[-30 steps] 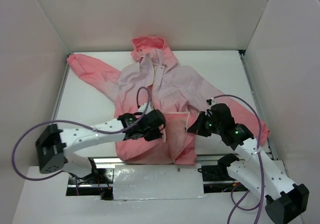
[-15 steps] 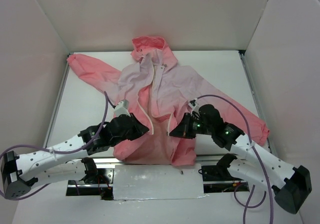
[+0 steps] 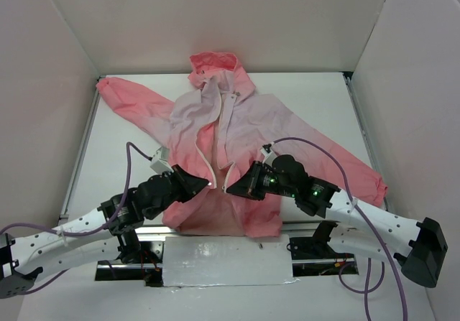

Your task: Zip up the jacket

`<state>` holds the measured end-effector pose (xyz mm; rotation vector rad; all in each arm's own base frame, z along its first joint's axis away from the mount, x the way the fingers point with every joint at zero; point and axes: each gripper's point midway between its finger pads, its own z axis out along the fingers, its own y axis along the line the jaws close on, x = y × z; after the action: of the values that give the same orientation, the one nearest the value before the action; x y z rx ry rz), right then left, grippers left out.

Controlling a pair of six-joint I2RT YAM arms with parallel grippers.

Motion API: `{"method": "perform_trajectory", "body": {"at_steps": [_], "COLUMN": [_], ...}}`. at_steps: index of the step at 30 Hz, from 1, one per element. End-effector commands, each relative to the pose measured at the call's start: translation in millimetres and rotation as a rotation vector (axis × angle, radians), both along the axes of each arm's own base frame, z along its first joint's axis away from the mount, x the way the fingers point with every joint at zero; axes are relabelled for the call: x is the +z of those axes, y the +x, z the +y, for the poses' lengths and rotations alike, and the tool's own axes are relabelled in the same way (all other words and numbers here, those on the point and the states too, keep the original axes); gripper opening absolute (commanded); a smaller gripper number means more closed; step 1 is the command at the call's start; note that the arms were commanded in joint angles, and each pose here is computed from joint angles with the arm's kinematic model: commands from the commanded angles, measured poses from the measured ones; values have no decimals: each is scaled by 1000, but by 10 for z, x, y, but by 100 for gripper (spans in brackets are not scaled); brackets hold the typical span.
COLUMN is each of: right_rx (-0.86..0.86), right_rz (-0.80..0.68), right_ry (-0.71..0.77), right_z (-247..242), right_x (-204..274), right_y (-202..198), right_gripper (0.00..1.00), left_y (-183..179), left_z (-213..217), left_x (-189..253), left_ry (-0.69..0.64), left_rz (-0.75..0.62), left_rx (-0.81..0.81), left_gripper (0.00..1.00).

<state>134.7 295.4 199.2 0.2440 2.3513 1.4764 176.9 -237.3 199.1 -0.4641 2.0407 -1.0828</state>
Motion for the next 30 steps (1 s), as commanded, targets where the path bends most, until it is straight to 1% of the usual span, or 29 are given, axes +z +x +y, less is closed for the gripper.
{"method": "perform_trajectory", "body": {"at_steps": [1,2,6,11,12,13,15,16,18,19,23,25,26,30], "right_rx": [-34,-18,-6,47,54,89,130,167,208,240,286,283,288,310], "right_rz": [-23,-36,-57,-164,-165,-191,-194,-229,-241,-280,-289,-315,-292,-311], "right_ry": [97,125,137,170,167,209,229,286,328,386,402,462,460,504], "right_z": [126,158,164,153,134,150,132,131,104,91,77,35,22,21], "right_x": [230,288,277,351,282,357,256,354,290,412,362,465,389,453], "right_y": [102,89,69,27,20,-23,-82,-117,-185,-226,-245,-224,-222,-233], "right_gripper": [0,0,0,0,0,0,0,0,0,0,0,0,0,0], "left_y": [66,66,57,35,29,14,-10,-21,-36,-42,-95,-112,-131,-150], "left_z": [-26,-27,-42,-41,-32,-34,-38,-36,-38,-45,-87,-106,-121,-138], "left_x": [249,261,297,323,300,332,307,344,327,374,382,439,434,446], "left_ry": [-100,-104,-116,-140,-140,-154,-159,-176,-184,-207,-235,-262,-264,-274], "left_rz": [-55,-57,-64,-80,-77,-82,-86,-93,-97,-107,-121,-137,-141,-142], "left_rx": [27,27,18,5,6,-1,-15,-19,-28,-32,-71,-85,-100,-114], "left_gripper": [0,0,0,0,0,0,0,0,0,0,0,0,0,0]}}
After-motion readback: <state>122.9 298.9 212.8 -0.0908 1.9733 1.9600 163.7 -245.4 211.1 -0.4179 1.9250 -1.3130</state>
